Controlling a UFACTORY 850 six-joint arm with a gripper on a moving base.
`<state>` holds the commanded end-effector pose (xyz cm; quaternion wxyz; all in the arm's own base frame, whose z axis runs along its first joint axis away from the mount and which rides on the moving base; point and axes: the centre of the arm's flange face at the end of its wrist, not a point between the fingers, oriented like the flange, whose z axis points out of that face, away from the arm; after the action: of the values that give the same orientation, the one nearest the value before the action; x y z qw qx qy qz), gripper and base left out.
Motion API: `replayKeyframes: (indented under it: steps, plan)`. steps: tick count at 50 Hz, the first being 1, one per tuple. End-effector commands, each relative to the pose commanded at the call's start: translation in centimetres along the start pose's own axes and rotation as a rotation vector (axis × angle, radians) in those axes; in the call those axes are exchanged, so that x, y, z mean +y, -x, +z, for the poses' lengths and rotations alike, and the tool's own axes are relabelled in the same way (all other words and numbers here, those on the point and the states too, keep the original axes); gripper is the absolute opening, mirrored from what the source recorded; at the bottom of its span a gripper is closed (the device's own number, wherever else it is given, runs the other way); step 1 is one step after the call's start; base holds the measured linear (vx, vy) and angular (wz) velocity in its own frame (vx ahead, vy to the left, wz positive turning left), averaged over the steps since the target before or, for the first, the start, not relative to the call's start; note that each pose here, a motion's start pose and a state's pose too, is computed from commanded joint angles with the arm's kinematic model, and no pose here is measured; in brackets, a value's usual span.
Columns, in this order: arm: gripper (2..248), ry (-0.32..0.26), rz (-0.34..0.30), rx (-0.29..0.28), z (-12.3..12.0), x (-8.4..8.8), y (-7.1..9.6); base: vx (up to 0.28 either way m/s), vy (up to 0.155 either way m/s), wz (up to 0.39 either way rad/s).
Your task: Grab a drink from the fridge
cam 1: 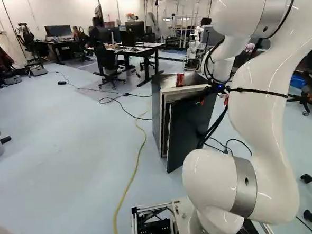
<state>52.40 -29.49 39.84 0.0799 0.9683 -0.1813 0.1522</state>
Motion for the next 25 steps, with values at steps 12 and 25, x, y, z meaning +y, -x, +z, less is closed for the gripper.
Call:
replayKeyframes:
  steps: [12, 25]
  plan:
    - [247, -0.004, -0.013, 0.012, 0.0, -0.8, -0.2, 0.0, 0.0, 0.0]
    - [247, -0.009, -0.027, 0.025, -0.1, -1.7, -0.4, 0.0, 0.0, 0.0]
